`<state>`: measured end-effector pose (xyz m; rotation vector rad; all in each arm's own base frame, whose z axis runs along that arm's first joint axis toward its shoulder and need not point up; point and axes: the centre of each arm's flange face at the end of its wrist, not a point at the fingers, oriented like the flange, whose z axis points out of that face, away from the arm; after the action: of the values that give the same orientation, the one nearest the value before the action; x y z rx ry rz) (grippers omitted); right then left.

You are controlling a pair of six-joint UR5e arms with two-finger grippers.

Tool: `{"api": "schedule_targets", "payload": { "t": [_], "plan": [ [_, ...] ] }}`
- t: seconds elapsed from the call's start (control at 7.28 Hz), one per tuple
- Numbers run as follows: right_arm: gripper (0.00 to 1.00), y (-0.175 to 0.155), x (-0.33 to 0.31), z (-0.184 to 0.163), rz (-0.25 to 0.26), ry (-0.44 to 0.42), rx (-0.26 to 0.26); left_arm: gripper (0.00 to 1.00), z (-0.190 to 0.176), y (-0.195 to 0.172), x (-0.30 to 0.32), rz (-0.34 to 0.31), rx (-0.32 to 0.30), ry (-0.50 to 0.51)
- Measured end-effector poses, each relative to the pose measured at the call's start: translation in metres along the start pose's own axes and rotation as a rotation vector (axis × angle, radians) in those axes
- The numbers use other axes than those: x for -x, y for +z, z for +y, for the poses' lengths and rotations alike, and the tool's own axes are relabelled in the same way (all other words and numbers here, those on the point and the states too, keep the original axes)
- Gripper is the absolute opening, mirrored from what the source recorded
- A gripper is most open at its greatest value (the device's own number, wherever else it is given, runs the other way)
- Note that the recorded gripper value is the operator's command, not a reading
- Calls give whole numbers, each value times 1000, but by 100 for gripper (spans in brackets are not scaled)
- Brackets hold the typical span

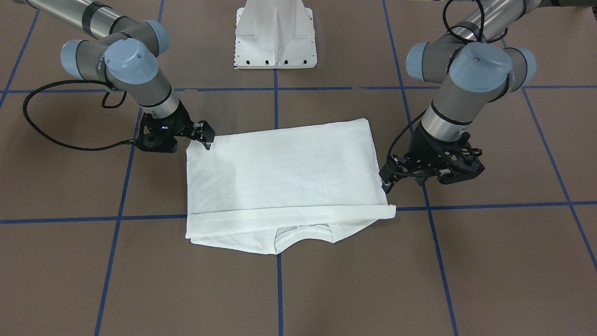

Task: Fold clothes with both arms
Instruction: 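Lower the right gripper and grasp the folded shirt corner nearest it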

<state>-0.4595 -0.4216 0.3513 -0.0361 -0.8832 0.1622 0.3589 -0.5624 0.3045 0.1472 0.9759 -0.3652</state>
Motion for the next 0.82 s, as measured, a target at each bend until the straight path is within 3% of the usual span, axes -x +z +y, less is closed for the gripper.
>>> {"api": "schedule_targets", "payload": {
  "t": [0.27, 0.55, 0.82],
  "plan": [
    [99, 9, 3, 11, 8, -14, 13, 99, 1, -1, -1, 2, -1, 2],
    [75, 14, 4, 16, 13, -19, 19, 99, 0, -2, -1, 4, -3, 4],
    [9, 15, 2, 16, 16, -18, 17, 98, 0, -2, -1, 3, -7, 4]
  ]
}}
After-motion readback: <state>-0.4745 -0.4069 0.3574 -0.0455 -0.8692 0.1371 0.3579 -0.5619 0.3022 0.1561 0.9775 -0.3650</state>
